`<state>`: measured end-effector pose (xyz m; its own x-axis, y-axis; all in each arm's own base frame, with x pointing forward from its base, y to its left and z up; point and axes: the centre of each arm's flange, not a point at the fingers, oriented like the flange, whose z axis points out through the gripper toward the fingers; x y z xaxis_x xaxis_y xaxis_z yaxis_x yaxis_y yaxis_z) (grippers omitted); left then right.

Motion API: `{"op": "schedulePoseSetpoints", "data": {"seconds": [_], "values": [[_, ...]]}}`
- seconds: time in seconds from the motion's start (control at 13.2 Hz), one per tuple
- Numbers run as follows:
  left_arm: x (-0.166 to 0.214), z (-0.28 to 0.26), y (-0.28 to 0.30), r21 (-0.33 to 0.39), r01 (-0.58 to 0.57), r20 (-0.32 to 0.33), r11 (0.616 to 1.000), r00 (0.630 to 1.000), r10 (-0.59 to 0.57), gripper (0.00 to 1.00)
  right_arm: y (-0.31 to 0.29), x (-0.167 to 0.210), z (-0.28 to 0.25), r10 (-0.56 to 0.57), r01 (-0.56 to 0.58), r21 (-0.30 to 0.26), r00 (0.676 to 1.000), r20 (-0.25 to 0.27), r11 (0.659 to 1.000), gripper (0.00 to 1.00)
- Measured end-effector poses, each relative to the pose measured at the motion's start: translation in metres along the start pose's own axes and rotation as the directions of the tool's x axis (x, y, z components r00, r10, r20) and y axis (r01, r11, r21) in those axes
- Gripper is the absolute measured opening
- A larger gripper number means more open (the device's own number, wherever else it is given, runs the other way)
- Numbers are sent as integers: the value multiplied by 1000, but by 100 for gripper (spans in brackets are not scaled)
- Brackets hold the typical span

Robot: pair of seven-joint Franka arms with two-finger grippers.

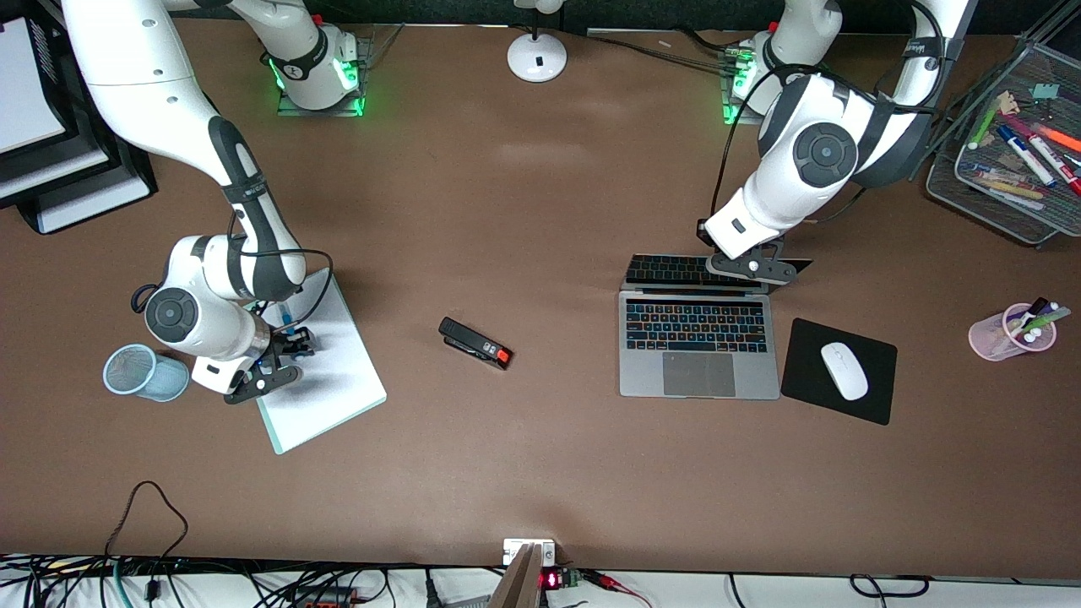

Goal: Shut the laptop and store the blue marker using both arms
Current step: 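Lift the marker with the right gripper while the left gripper hooks the lid, then push the laptop lid down shut with the left gripper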

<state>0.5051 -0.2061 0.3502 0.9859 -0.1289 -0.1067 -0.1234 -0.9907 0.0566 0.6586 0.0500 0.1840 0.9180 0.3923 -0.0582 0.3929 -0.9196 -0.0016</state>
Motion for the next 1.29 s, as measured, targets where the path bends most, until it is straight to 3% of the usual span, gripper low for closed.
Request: {"op": "schedulePoseSetpoints", "data": {"seconds": [0.38, 1.29], "values": [[7, 2, -1, -15, 4, -44, 1000, 999, -4, 1, -2, 1, 0, -4, 4, 0, 1000, -2, 1000, 50], [44, 29, -19, -49, 16, -148, 999, 989, -23, 1, -3, 2, -1, -6, 6, 0, 1000, -6, 1000, 39]]}}
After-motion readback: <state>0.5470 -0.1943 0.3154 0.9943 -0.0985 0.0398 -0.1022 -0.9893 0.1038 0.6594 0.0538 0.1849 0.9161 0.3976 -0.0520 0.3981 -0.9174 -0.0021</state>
